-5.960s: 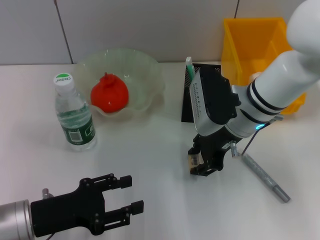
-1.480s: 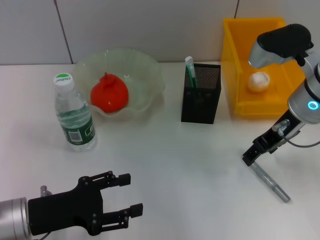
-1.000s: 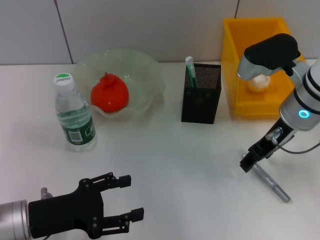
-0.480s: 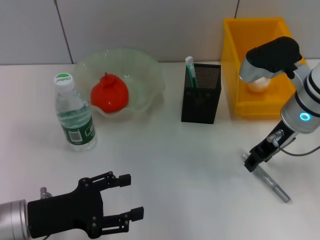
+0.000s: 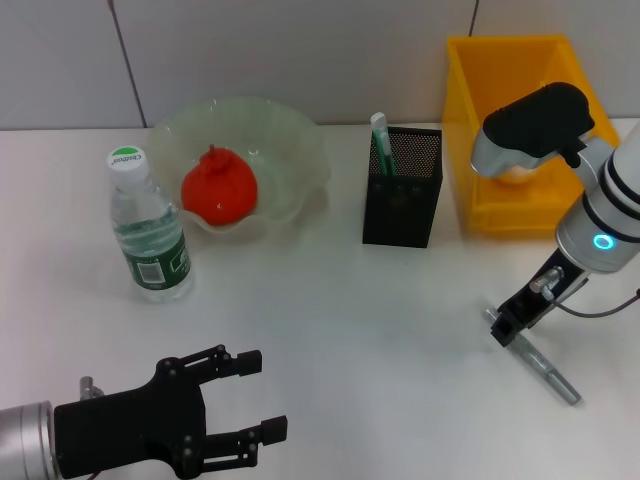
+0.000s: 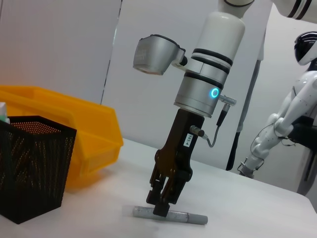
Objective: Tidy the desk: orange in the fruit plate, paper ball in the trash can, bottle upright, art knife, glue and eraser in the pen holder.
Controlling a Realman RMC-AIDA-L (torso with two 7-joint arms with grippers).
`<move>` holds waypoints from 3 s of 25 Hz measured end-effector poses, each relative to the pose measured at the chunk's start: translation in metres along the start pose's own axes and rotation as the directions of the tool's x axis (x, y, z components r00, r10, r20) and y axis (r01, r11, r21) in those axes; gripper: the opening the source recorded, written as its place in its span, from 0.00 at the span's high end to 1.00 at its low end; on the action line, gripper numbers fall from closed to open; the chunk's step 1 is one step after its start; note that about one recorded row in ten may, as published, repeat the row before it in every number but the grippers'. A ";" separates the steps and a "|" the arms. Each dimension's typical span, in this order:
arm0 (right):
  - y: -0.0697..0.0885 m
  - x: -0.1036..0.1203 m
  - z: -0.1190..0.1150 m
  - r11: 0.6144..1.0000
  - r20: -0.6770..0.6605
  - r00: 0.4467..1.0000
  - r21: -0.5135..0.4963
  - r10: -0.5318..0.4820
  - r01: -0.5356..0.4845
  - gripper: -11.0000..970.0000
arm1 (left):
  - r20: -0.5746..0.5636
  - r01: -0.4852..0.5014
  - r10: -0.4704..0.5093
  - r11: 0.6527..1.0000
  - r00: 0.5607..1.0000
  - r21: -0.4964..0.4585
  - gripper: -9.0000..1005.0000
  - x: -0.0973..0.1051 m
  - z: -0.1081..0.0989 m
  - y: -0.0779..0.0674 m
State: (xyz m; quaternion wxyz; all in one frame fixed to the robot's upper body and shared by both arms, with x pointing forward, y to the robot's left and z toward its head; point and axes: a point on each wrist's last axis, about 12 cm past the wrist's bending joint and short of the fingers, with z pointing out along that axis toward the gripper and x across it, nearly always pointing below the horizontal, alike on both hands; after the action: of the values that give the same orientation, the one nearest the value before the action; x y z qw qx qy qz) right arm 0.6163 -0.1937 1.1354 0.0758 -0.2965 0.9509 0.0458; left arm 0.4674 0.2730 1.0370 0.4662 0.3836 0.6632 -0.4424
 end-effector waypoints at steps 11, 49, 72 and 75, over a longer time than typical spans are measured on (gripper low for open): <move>-0.001 0.000 0.003 1.000 0.003 1.000 0.004 0.004 -0.004 0.64 | 0.004 0.003 -0.004 1.000 1.000 0.002 0.18 -0.001 -0.001 0.000; 0.003 -0.002 0.009 1.000 -0.001 1.000 0.015 -0.024 0.024 0.78 | 0.013 -0.004 0.004 1.000 1.000 0.007 0.18 -0.003 -0.001 0.000; 0.013 0.000 -0.096 0.930 0.585 0.790 -0.158 -0.183 0.333 0.83 | 0.022 0.000 0.000 1.000 1.000 0.002 0.18 -0.003 -0.002 0.000; 0.006 0.005 -0.098 0.925 0.653 0.737 -0.146 -0.176 0.351 0.83 | 0.022 -0.002 0.001 1.000 1.000 0.002 0.18 -0.003 -0.002 0.000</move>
State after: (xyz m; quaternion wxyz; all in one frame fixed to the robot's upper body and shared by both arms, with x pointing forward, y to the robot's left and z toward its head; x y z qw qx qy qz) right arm 0.5969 -0.2044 1.2315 0.3547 -0.4040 0.8038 0.2546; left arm 0.4679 0.2741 1.0406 0.4732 0.3798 0.6573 -0.4470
